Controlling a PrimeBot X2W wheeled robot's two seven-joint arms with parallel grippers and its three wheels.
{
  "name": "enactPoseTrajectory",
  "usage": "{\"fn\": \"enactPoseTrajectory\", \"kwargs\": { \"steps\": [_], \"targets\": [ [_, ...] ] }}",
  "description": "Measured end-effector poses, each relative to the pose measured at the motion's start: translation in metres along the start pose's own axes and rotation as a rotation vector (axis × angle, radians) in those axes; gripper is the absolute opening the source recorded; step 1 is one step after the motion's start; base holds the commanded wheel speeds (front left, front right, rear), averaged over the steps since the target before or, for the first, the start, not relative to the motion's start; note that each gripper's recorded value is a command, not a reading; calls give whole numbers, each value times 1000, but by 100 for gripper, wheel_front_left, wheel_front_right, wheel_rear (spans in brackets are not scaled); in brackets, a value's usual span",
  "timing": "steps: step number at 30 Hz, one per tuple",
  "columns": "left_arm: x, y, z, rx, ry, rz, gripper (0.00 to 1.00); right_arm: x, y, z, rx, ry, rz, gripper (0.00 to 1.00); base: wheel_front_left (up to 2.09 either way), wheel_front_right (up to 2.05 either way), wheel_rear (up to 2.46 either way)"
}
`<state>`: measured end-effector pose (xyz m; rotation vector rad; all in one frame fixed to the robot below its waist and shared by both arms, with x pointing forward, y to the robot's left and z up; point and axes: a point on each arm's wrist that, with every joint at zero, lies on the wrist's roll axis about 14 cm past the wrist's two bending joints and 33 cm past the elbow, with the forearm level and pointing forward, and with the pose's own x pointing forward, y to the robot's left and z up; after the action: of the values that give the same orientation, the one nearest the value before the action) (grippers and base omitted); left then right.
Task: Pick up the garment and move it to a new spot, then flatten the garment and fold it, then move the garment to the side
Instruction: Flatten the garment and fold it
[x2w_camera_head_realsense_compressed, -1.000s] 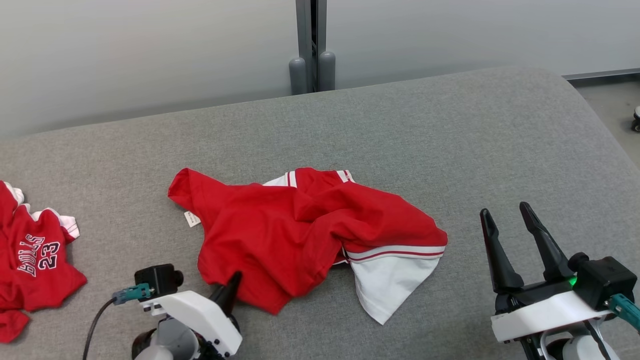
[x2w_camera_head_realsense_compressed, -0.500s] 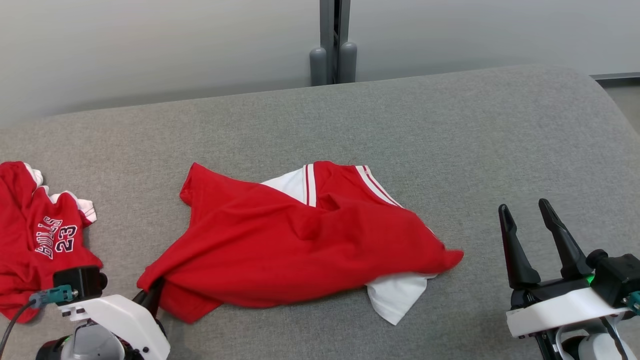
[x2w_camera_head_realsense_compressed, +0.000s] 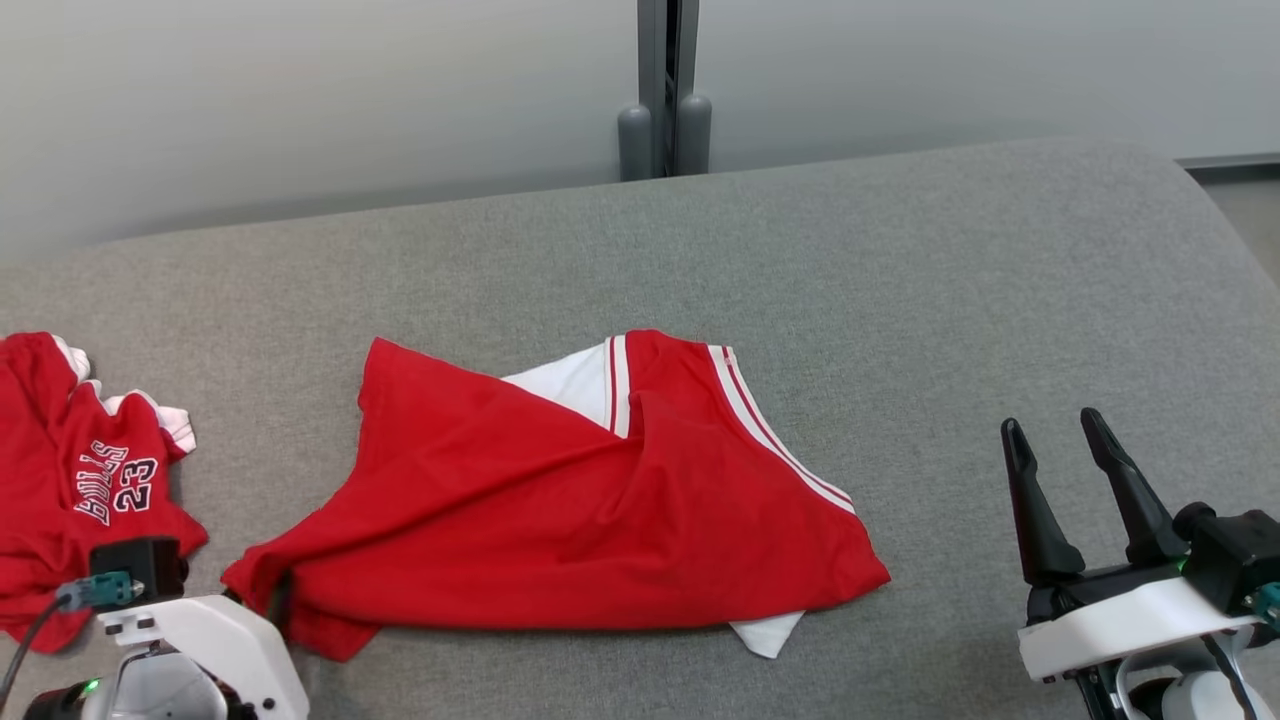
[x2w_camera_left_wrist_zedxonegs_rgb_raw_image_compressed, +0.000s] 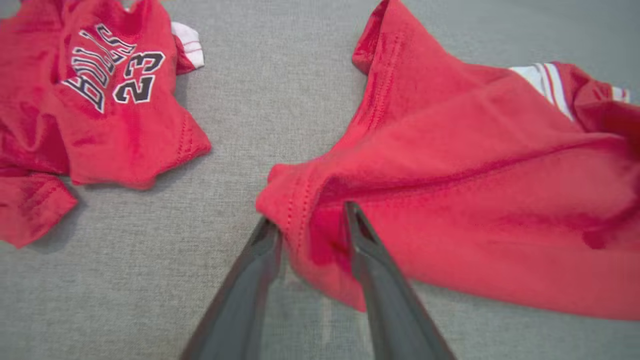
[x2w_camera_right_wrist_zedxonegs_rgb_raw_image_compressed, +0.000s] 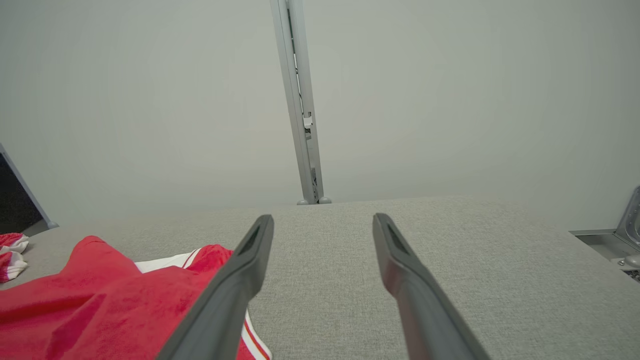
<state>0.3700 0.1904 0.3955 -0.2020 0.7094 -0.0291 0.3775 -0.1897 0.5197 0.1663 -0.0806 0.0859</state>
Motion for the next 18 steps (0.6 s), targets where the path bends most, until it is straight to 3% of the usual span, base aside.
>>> {"fn": "enactPoseTrajectory", "kwargs": {
  "steps": [13, 18],
  "targets": [
    [-52, -42, 61, -38, -448, -46, 100, -10, 14, 9, 14, -22, 34, 100, 0, 0, 0],
    [-56, -56, 58, -75, -498, -76, 100, -9, 15, 5, 26, -10, 31, 100, 0, 0, 0]
  ]
}}
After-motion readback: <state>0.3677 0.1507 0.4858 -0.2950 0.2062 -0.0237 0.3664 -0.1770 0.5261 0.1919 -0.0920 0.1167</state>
